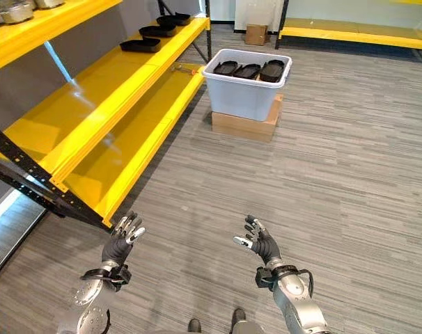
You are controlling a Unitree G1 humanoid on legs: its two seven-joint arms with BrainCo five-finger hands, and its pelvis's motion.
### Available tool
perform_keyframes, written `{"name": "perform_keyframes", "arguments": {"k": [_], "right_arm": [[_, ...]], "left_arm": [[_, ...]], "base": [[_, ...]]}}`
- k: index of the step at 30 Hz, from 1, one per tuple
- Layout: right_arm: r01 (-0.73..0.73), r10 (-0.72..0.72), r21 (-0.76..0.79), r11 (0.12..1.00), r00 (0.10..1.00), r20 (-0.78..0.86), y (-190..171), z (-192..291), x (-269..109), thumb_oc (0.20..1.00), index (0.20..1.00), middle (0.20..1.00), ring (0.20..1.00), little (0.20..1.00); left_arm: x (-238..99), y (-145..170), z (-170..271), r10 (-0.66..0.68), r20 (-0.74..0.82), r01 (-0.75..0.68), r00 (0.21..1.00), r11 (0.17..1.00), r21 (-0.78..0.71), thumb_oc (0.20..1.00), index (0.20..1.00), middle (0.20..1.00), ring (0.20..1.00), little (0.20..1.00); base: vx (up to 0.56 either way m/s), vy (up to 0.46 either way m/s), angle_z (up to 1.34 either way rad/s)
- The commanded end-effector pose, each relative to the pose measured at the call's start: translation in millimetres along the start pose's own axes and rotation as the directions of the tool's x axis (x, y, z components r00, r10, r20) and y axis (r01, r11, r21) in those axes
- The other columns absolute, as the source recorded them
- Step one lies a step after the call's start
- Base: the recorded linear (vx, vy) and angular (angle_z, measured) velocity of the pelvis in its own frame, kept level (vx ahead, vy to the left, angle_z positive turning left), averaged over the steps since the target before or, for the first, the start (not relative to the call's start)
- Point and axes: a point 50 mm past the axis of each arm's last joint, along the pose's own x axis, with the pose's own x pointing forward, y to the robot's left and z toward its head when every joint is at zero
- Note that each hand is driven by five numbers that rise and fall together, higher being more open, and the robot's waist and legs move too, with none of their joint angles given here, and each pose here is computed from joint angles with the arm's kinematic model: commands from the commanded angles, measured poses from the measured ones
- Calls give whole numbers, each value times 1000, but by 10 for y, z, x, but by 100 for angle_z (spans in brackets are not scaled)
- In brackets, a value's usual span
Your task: Move parts from the plastic box to the shelf.
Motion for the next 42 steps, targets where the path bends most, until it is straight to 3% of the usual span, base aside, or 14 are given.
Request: {"name": "perform_keyframes", "arguments": {"k": [1, 28, 42], "right_arm": [[-65, 63, 19, 998, 994, 93, 168, 130, 38, 1000, 1000, 1000, 1000, 1000], [-2, -5, 50, 999, 990, 140, -25, 252, -1, 1000, 1000, 1000, 1000, 1000], [-57, 57, 10, 998, 996, 73, 96, 74, -27, 1000, 1000, 1000, 1000, 1000]], "left_arm": [[-29, 99, 251, -24, 97, 12, 995, 992, 126, 1000, 1000, 1000, 1000, 1000], [-7, -2, 246, -91, 85, 76, 992, 983, 166, 1000, 1000, 1000, 1000, 1000], [-92, 102, 193, -58, 70, 43, 996, 978, 203, 1000, 1000, 1000, 1000, 1000]], "base": [[41, 171, 28], [330, -114, 6], [323, 111, -36]]}}
